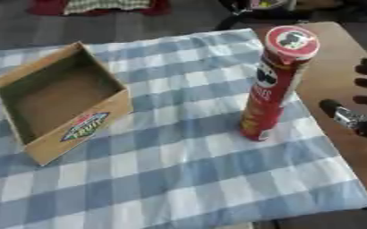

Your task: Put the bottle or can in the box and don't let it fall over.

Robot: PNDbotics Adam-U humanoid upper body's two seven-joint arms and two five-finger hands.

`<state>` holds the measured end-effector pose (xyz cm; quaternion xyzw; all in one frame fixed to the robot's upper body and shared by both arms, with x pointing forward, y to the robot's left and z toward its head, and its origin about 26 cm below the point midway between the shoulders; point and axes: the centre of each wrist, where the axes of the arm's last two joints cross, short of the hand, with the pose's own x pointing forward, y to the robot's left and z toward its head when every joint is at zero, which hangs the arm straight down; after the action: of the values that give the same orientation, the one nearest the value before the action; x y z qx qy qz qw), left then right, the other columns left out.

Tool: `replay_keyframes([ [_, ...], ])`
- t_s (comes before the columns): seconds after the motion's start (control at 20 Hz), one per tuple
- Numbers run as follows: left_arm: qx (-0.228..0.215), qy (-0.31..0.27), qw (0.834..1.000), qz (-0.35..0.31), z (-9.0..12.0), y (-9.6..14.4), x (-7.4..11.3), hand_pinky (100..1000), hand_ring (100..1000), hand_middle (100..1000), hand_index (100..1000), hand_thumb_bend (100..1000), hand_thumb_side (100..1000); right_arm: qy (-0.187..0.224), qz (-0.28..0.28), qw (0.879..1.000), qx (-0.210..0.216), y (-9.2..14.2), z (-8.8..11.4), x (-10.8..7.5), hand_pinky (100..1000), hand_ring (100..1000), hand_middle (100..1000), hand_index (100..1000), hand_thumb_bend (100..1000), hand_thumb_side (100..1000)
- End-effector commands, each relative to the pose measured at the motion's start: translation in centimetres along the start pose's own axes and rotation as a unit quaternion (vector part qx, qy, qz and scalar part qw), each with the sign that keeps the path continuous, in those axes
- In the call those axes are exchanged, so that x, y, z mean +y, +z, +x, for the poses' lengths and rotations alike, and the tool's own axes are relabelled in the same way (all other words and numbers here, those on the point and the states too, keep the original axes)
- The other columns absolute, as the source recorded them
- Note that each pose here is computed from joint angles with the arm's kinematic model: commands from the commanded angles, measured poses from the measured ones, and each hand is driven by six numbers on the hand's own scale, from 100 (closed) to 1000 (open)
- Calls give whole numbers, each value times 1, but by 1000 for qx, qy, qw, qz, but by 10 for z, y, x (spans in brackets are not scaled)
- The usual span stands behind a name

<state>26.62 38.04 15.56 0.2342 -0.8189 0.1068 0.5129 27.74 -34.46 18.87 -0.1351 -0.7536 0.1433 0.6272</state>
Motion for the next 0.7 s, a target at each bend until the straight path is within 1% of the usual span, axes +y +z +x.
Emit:
replay_keyframes([
  [0.05,-17,-6,1000,-9,9,-5,2,1000,780,890,773,475,100,0,12,1000,-6,-7,5,-1,859,948,935,940,502,145],
  [0.4,-14,-2,1000,-13,8,-5,1,1000,780,890,773,470,100,-18,39,999,-16,-21,6,6,860,950,938,937,500,155],
  [0.65,-14,0,1000,-16,7,-4,0,1000,780,891,773,465,100,-25,55,998,-21,-26,8,11,863,954,941,941,507,149],
  [0.7,-13,0,1000,-17,7,-4,0,1000,780,891,773,464,100,-27,58,998,-20,-26,8,12,863,954,941,942,499,159],
])
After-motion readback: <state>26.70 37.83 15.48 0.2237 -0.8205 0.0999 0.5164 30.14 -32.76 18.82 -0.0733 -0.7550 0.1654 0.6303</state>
